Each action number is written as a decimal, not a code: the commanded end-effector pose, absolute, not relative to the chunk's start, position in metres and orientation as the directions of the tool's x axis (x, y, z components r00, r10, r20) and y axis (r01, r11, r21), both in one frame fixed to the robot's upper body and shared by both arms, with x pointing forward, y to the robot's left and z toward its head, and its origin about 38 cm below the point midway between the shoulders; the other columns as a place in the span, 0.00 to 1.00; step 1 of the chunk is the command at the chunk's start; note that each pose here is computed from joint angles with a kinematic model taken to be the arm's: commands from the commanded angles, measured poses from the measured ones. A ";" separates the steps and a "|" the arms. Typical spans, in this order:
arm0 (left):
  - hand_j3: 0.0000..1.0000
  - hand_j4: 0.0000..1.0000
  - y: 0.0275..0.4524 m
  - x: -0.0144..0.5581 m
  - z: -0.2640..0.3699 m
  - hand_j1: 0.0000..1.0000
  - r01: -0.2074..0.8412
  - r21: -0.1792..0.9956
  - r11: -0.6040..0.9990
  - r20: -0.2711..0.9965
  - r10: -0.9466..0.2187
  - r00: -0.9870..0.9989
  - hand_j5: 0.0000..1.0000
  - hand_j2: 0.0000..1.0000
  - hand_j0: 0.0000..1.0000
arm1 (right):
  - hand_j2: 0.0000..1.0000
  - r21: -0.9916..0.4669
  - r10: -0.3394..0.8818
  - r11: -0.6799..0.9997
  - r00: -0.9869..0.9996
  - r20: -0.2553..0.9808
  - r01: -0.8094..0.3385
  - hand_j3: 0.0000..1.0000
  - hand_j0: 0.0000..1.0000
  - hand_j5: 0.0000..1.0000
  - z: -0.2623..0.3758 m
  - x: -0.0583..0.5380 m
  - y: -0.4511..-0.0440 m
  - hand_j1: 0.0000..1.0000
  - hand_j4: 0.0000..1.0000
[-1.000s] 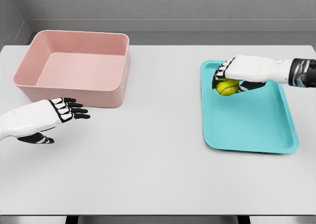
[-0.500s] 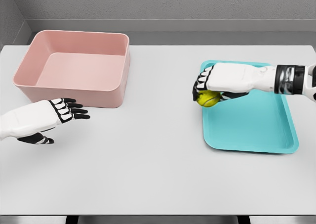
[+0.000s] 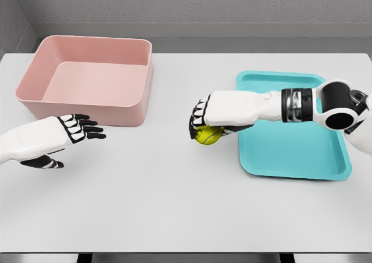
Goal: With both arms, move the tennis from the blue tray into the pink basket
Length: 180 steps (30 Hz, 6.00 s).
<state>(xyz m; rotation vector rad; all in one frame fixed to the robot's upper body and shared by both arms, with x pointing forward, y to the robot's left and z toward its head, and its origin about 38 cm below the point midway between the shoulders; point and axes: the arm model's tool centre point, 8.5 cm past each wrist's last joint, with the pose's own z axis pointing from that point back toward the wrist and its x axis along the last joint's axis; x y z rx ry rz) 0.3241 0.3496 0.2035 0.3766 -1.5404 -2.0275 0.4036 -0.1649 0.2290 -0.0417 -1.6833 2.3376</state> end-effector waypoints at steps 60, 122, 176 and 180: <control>1.00 1.00 0.310 0.359 0.250 1.00 0.102 0.987 -0.123 0.025 -0.511 -0.859 1.00 1.00 1.00 | 1.00 -0.880 0.208 -0.309 -0.929 0.307 -0.361 1.00 1.00 1.00 0.161 0.411 -0.049 1.00 1.00; 1.00 1.00 0.216 0.351 0.192 1.00 0.236 0.930 -0.282 0.150 -0.295 -0.944 1.00 1.00 1.00 | 1.00 -0.933 0.633 -0.279 -0.774 -0.001 -0.227 1.00 1.00 1.00 0.271 0.441 -0.343 1.00 1.00; 1.00 1.00 0.207 0.378 0.151 1.00 0.276 0.913 -0.300 0.158 -0.362 -0.919 1.00 1.00 1.00 | 1.00 -0.934 0.630 -0.279 -0.776 -0.001 -0.225 1.00 1.00 1.00 0.271 0.441 -0.342 1.00 1.00; 1.00 1.00 0.201 0.377 0.148 1.00 0.277 0.914 -0.297 0.163 -0.355 -0.921 1.00 1.00 1.00 | 1.00 -0.934 0.630 -0.279 -0.776 -0.001 -0.225 1.00 1.00 1.00 0.271 0.441 -0.342 1.00 1.00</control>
